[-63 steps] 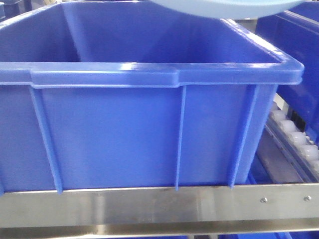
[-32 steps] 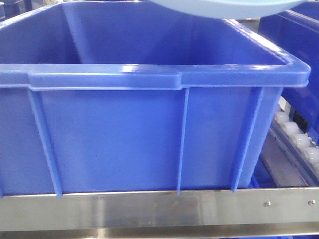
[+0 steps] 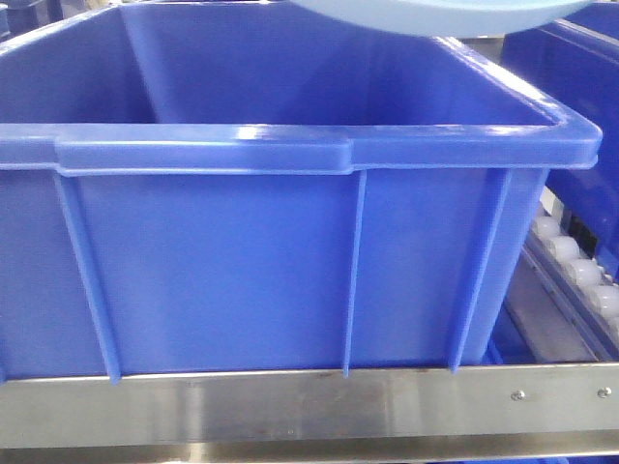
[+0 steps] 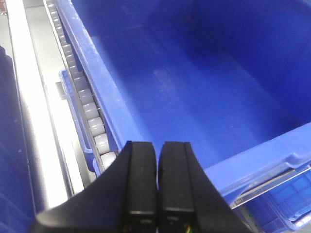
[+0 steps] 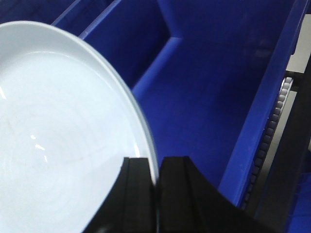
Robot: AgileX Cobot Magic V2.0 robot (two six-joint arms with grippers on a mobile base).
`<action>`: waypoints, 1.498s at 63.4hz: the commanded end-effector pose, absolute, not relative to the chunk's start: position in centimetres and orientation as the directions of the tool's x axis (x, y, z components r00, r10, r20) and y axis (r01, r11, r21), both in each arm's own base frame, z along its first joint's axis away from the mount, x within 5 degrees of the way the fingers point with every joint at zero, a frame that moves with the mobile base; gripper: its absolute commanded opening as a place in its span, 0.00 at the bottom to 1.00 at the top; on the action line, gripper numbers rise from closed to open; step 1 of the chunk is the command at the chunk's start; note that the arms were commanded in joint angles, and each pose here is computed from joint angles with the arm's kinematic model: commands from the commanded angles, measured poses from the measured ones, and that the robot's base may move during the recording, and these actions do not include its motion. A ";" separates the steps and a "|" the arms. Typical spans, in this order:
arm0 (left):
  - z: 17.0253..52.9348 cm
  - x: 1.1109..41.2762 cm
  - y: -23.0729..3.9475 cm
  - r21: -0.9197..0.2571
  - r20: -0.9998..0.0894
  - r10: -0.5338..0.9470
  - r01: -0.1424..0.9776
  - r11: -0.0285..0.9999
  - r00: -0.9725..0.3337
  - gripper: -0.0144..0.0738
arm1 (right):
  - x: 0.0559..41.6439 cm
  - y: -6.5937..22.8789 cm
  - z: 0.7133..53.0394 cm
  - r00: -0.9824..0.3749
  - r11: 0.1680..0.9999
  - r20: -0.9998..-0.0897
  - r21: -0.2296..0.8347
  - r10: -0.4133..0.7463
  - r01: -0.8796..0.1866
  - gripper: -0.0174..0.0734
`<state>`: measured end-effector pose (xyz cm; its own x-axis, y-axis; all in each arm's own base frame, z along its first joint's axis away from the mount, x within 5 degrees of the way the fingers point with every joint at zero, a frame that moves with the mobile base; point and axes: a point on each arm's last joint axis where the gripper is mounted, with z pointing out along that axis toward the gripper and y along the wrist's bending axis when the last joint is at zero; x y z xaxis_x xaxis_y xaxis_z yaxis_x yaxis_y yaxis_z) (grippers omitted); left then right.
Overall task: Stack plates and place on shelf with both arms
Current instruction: 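Drive to the shelf rack holding the plates in the right gripper, then lower the plates into the blue bin and open the right gripper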
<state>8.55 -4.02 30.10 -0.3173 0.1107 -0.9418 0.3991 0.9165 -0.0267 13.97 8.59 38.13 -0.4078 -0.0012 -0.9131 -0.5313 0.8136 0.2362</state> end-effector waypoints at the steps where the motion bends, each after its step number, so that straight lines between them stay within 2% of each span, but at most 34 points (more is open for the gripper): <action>1: 31.6 8.6 -4.3 -0.035 -0.968 0.076 0.429 0.903 -0.241 0.26 | 13.8 8.3 41.2 -0.290 0.808 -0.953 0.242 0.092 -0.537 0.25; 11: 31.6 8.6 -4.4 -0.036 -0.968 0.075 0.430 0.902 -0.239 0.26 | 14.4 8.7 43.9 -0.251 0.799 -0.962 0.231 0.104 -0.554 0.25; 23: 31.7 8.6 -4.4 -0.037 -0.970 0.073 0.433 0.901 -0.233 0.26 | 18.5 10.7 45.5 -0.279 0.797 -0.959 0.201 0.044 -0.569 0.25; 39: 31.7 8.6 -4.4 -0.037 -0.970 0.073 0.433 0.901 -0.233 0.26 | 24.9 14.6 43.9 -0.336 0.786 -0.940 0.160 -0.063 -0.597 0.25; 52: 31.8 8.6 -4.5 -0.038 -0.973 0.067 0.439 0.898 -0.222 0.26 | 29.2 17.5 40.4 -0.420 0.782 -0.898 0.169 -0.128 -0.600 0.25; 64: 32.1 8.6 -4.6 -0.041 -0.979 0.054 0.452 0.891 -0.196 0.26 | 30.9 18.2 38.2 -0.448 0.795 -0.880 0.155 -0.160 -0.587 0.25; 83: 32.1 8.6 -4.6 -0.041 -0.979 0.054 0.452 0.891 -0.196 0.26 | 31.3 18.0 37.8 -0.433 0.803 -0.879 0.105 -0.202 -0.587 0.26; 88: 32.1 8.6 -4.6 -0.041 -0.979 0.054 0.452 0.891 -0.196 0.26 | 31.3 18.0 37.8 -0.427 0.804 -0.878 0.086 -0.218 -0.589 0.31; 95: 32.1 8.6 -4.6 -0.041 -0.979 0.054 0.452 0.891 -0.196 0.26 | 31.3 17.9 37.7 -0.423 0.804 -0.876 0.073 -0.232 -0.591 0.48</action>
<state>8.59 -4.24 30.48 -0.2798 0.0935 -0.9555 0.4181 0.9078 -0.0336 31.61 18.40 34.22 -0.5325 -0.2998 -0.7915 -0.5990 0.7942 0.1021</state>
